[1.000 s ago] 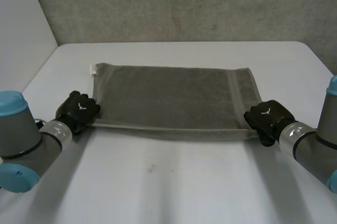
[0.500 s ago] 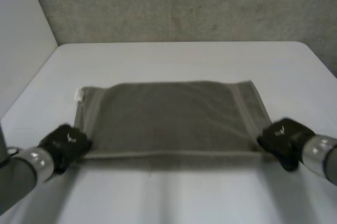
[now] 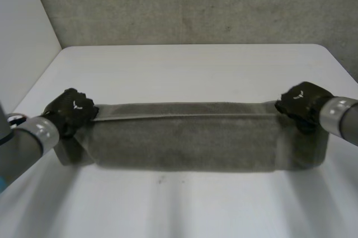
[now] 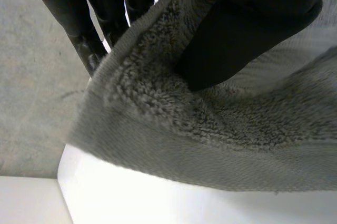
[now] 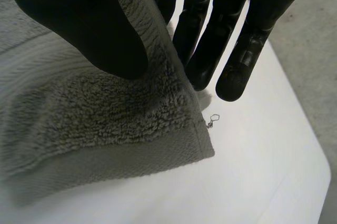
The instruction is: Fold the towel.
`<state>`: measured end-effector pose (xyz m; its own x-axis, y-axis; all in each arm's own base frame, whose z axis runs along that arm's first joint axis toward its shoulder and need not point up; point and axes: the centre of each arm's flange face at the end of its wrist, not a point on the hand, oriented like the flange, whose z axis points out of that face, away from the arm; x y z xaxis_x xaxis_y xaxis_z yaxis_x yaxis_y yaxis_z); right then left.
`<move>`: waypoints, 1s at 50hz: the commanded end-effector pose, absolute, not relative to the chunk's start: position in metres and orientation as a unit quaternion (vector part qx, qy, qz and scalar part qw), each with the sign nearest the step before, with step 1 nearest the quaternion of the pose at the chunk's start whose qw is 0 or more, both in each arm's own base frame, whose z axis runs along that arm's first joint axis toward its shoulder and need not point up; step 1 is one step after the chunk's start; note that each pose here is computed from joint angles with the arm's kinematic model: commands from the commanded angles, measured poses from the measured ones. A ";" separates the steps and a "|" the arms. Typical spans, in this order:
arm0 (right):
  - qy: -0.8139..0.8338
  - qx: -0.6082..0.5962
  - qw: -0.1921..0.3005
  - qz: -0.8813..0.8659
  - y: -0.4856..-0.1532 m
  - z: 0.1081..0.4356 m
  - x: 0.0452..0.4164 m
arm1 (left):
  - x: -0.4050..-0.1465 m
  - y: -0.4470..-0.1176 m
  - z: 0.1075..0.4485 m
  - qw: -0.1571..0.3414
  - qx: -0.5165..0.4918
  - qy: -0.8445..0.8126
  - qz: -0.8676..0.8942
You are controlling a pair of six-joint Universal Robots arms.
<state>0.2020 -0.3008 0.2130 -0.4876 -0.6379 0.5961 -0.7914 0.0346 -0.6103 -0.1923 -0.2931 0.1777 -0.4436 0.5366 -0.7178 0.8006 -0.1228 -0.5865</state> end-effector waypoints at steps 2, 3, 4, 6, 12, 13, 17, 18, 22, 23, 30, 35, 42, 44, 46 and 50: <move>-0.688 0.481 0.102 0.534 -0.348 0.186 0.230 | -0.211 -0.356 0.143 0.150 0.512 0.643 -0.549; -0.681 0.480 0.101 0.543 -0.354 0.179 0.236 | -0.214 -0.363 0.140 0.153 0.511 0.637 -0.557; -0.675 0.477 0.103 0.554 -0.360 0.175 0.241 | -0.214 -0.363 0.140 0.153 0.511 0.637 -0.557; -0.672 0.474 0.108 0.559 -0.366 0.170 0.242 | -0.216 -0.371 0.137 0.158 0.507 0.630 -0.567; -0.662 0.456 0.140 0.578 -0.389 0.150 0.249 | -0.229 -0.395 0.138 0.189 0.484 0.568 -0.638; -0.662 0.456 0.140 0.578 -0.389 0.150 0.249 | -0.233 -0.400 0.139 0.199 0.476 0.552 -0.655; -0.662 0.455 0.147 0.577 -0.399 0.137 0.251 | -0.235 -0.409 0.140 0.211 0.463 0.529 -0.679; -0.662 0.455 0.147 0.578 -0.401 0.134 0.252 | -0.236 -0.411 0.140 0.213 0.461 0.525 -0.683; -0.663 0.456 0.150 0.574 -0.404 0.127 0.252 | -0.241 -0.409 0.132 0.206 0.467 0.526 -0.680; -0.665 0.454 0.152 0.573 -0.405 0.125 0.252 | -0.241 -0.409 0.132 0.206 0.467 0.526 -0.680; -0.649 0.443 0.168 0.595 -0.410 0.133 0.253 | -0.247 -0.402 0.128 0.199 0.474 0.528 -0.676; -0.627 0.439 0.172 0.620 -0.413 0.140 0.255 | -0.245 -0.402 0.128 0.202 0.471 0.532 -0.674; -0.594 0.466 0.150 0.639 -0.417 0.144 0.255 | -0.240 -0.404 0.130 0.215 0.462 0.541 -0.669; -0.585 0.474 0.137 0.644 -0.420 0.145 0.251 | -0.237 -0.404 0.130 0.218 0.460 0.545 -0.666; -0.553 0.484 0.118 0.668 -0.430 0.149 0.244 | -0.234 -0.404 0.130 0.222 0.457 0.549 -0.663; -0.497 0.491 0.118 0.706 -0.445 0.158 0.233 | -0.229 -0.399 0.134 0.224 0.455 0.554 -0.661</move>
